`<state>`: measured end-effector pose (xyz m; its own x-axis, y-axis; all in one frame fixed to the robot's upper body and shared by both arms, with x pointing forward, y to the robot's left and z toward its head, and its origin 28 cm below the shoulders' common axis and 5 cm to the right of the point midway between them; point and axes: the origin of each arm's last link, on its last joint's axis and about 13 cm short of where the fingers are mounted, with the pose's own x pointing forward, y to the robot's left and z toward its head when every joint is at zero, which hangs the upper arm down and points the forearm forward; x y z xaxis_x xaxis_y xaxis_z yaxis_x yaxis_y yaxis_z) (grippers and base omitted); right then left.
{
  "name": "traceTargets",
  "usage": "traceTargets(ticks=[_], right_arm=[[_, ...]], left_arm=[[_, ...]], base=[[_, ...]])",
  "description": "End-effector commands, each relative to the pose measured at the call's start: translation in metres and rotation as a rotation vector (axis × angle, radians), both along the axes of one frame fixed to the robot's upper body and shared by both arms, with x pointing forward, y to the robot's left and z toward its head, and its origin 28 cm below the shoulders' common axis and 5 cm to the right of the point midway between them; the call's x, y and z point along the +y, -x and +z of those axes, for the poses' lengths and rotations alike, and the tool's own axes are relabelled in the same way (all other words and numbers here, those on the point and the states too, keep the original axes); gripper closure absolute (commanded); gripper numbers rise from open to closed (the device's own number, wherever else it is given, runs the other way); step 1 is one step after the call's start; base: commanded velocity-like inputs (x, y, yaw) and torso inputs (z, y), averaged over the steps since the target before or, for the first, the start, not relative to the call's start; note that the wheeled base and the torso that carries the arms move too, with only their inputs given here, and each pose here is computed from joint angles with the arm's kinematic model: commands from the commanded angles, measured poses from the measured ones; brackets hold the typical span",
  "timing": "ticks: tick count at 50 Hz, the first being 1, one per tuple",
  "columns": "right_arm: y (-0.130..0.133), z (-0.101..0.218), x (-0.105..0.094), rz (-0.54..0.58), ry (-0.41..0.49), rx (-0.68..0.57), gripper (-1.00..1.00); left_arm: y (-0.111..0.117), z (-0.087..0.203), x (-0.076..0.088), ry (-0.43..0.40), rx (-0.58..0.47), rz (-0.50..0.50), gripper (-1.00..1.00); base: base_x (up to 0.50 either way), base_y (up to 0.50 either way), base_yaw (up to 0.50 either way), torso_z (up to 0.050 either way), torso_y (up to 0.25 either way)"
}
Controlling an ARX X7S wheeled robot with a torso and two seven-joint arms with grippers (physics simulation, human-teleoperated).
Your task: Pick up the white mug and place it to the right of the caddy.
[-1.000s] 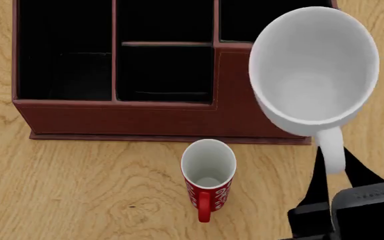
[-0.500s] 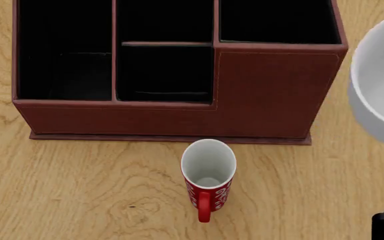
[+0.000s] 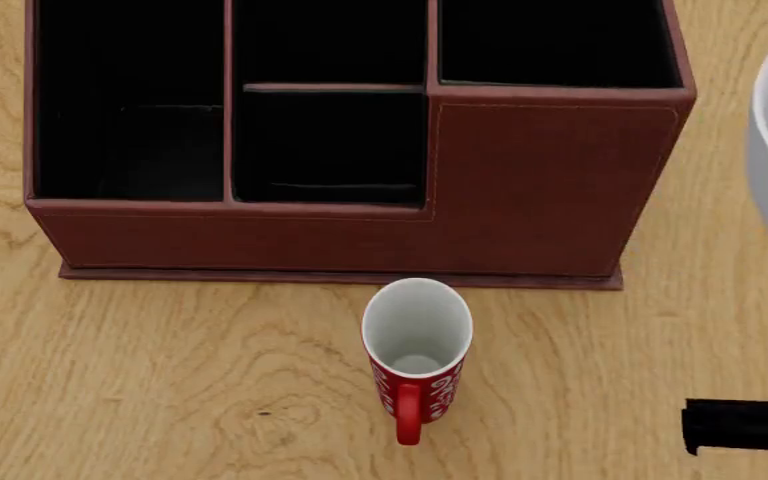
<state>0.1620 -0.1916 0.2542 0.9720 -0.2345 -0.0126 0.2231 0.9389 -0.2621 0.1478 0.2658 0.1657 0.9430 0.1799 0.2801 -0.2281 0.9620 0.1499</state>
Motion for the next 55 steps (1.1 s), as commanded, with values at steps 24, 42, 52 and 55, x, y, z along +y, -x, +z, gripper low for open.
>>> traceTargets(ticks=[24, 42, 52, 55], right_arm=[[-0.082, 0.016, -0.015, -0.056, -0.031, 0.102, 1.00], [-0.112, 0.008, -0.030, -0.110, -0.042, 0.172, 1.00], [-0.138, 0.002, -0.033, -0.106, -0.024, 0.203, 1.00], [-0.148, 0.001, -0.034, -0.100, -0.022, 0.209, 1.00]], left_arm=[[-0.001, -0.003, -0.001, -0.003, 0.006, -0.002, -1.00], [-0.003, 0.000, -0.001, -0.013, 0.003, 0.006, -1.00], [-0.022, 0.003, -0.005, -0.019, 0.016, 0.011, -1.00], [-0.031, 0.002, -0.006, -0.017, 0.023, 0.011, -1.00]], base=[[0.00, 0.00, 0.00, 0.000, 0.001], [0.00, 0.00, 0.00, 0.000, 0.001], [0.00, 0.00, 0.00, 0.000, 0.001], [0.00, 0.00, 0.00, 0.000, 0.000]])
